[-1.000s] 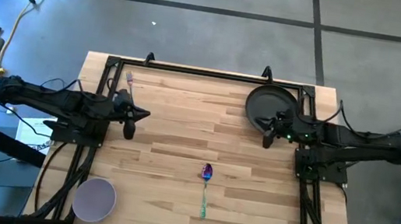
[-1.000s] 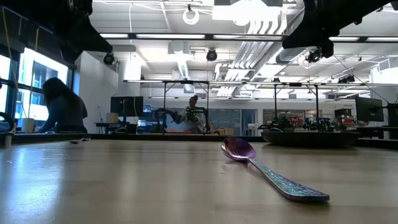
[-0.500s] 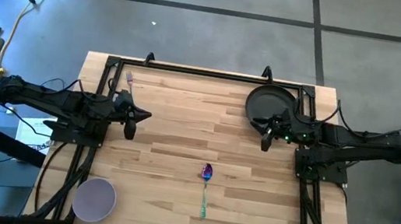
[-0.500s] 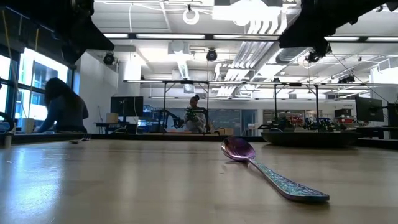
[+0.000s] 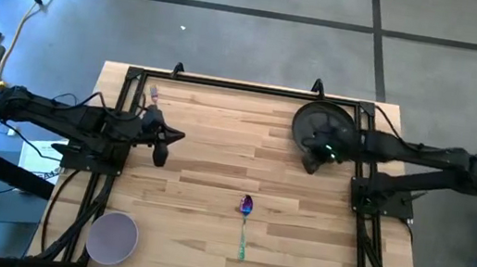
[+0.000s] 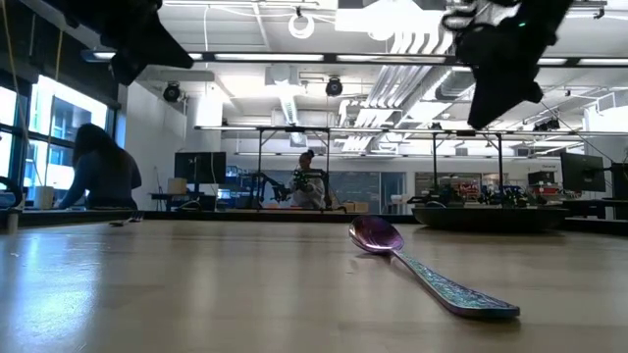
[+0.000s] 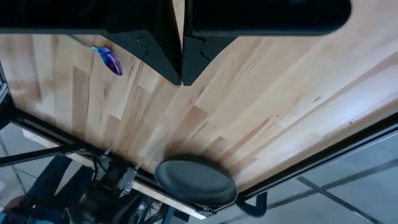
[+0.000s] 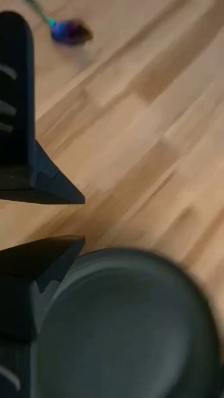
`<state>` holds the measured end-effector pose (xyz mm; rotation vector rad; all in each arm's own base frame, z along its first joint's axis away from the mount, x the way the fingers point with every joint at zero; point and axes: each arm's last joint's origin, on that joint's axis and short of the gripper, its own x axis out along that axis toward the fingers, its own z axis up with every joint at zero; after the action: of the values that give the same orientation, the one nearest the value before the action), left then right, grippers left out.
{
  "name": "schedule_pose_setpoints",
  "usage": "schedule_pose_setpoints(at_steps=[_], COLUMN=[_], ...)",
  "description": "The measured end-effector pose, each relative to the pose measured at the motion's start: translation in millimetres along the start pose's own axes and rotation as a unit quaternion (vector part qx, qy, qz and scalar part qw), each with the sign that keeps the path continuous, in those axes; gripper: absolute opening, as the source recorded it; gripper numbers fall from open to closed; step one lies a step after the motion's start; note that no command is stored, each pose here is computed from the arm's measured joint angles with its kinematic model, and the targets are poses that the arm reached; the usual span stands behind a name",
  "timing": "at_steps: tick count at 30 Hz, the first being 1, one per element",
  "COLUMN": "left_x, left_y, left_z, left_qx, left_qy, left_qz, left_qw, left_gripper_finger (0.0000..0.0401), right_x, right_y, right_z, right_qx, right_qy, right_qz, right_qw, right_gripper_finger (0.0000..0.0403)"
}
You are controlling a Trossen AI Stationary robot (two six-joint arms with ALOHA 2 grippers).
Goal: Set table place
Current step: Move the black plate to the top center of the table
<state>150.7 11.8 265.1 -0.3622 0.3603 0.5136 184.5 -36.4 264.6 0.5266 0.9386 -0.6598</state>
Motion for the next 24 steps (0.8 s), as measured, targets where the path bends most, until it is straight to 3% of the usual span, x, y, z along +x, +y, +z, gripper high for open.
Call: schedule_pose_setpoints(at_steps=[3,7,11,18,24], left_x=[4,8,9,9,9], left_y=[-3,-4,-5,-5,-5], left_z=[2,1,1,1,1], left_qx=[0.003,0.006,0.006,0.005,0.005], left_qy=[0.005,0.014,0.014,0.011,0.011], left_qz=[0.003,0.007,0.007,0.006,0.006], left_qw=[1.000,1.000,1.000,1.000,1.000], left_gripper_finger=[0.0000,0.0000,0.0000,0.0000,0.0000], right_x=[14,38,65,113,136], right_y=[2,5,5,-8,-18], right_z=[20,47,65,73,73], right_qx=[0.034,0.055,0.060,0.076,0.077], right_qy=[0.069,0.111,0.165,0.232,0.255], right_qz=[-0.034,-0.068,-0.048,-0.083,-0.097], right_qw=[0.996,0.990,0.983,0.966,0.959], right_gripper_finger=[0.0083,0.0083,0.0083,0.0083,0.0083])
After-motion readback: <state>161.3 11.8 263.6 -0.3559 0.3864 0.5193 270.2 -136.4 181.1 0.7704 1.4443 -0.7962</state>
